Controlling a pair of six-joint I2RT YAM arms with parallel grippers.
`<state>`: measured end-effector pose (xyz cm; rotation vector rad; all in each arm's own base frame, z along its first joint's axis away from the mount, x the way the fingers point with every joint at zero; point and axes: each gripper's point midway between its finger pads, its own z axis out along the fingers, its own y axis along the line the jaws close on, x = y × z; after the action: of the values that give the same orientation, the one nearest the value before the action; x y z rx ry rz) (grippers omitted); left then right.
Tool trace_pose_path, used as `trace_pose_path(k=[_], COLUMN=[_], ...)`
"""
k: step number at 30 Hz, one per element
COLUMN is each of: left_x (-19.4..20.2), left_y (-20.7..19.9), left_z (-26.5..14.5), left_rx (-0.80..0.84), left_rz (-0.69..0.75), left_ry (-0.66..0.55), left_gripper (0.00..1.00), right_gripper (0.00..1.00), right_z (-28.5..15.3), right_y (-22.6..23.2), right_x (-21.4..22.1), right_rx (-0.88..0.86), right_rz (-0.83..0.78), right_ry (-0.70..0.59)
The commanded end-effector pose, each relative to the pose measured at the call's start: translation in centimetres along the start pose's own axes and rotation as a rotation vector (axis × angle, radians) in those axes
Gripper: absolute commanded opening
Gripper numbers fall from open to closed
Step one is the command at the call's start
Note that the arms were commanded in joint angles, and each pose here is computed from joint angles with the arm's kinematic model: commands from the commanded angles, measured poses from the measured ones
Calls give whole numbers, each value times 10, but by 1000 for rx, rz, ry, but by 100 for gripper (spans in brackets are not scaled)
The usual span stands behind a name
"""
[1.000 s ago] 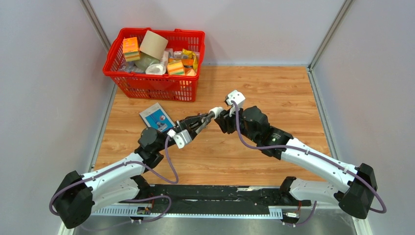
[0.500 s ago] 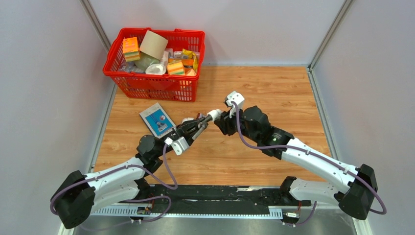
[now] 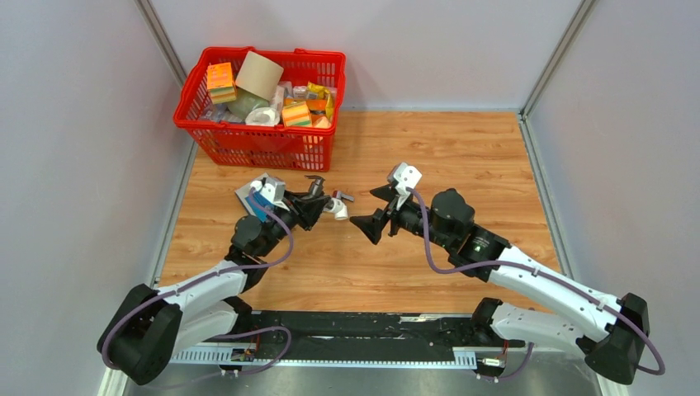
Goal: Install the water faucets
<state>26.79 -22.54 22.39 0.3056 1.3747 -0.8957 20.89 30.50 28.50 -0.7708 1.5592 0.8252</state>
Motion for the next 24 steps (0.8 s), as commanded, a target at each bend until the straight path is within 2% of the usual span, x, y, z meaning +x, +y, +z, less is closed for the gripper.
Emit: trace_pose_path(k=[1, 5, 8, 10, 12, 17, 24], left_x=[-27, -23, -25, -24, -32, -44, -56], left_y=[-11, 0, -10, -17, -25, -32, -31], left_z=[0, -6, -10, -11, -10, -7, -6], left_rx=[20, -40, 16, 45, 71, 62, -34], left_rz=[-229, -212, -270, -299, -366, -518, -732], left_ry=[-19, 18, 26, 43, 53, 64, 82], left_gripper=[0, 0, 0, 0, 0, 0, 0], right_gripper=[88, 90, 90, 91, 100, 100, 100], right_z=[-13, -11, -6, -4, -5, -11, -11], right_y=[1, -6, 0, 4, 9, 22, 27], right_x=[-20, -4, 11, 14, 19, 18, 19], right_rx=[-21, 10, -41, -68, -104, -175, -127], right_rz=[-143, -157, -174, -203, -237, -358, -546], right_ry=[-120, -84, -57, -83, -124, -235, -311])
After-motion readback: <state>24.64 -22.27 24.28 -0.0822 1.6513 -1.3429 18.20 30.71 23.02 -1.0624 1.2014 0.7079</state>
